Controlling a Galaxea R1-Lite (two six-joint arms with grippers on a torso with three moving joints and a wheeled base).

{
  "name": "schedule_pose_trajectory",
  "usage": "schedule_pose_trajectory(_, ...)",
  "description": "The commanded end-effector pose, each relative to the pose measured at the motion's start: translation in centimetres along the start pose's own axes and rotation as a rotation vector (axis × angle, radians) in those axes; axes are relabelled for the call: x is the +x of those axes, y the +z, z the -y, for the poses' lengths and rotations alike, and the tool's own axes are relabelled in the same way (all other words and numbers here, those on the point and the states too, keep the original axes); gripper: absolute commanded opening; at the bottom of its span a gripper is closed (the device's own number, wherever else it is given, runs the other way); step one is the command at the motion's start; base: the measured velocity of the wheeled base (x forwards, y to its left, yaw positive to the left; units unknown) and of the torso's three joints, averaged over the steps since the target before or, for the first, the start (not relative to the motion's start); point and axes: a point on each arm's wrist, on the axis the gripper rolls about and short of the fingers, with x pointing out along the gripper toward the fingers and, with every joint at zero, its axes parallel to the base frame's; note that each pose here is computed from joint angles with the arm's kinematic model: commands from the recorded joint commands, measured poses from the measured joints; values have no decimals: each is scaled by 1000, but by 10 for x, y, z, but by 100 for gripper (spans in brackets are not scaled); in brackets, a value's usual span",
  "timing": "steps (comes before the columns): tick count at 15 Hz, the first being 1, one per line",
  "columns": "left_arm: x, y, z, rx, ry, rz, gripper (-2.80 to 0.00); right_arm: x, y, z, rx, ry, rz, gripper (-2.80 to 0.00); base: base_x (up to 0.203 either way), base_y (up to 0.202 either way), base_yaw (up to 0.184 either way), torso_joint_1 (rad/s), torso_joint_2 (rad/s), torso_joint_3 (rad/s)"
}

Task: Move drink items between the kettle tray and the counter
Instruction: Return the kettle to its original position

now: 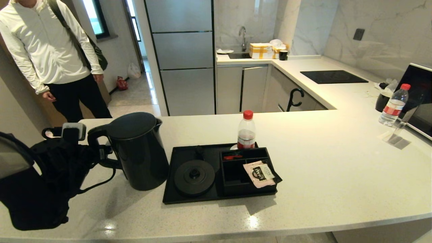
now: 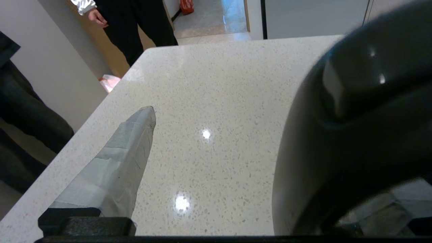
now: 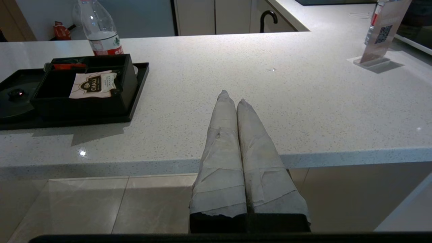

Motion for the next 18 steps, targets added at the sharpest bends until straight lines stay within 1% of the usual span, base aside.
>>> schedule_pose_trajectory(1, 2, 1, 0, -1, 5, 11, 0, 2, -9, 0, 0, 1, -31, -280, 0, 0, 0, 0, 0, 0)
schedule_pose_trajectory(10, 7, 7, 0, -5, 3, 42, 0, 2, -9, 0, 0, 1, -31, -280, 0, 0, 0, 0, 0, 0)
schedule_pose_trajectory(17, 10, 5, 1, -4, 2, 39, 0, 2, -9, 0, 0, 1, -31, -280, 0, 0, 0, 0, 0, 0)
schedule_pose_trajectory(18, 10, 4, 1, -4, 2, 39, -280, 2, -9, 0, 0, 1, -31, -280, 0, 0, 0, 0, 0, 0)
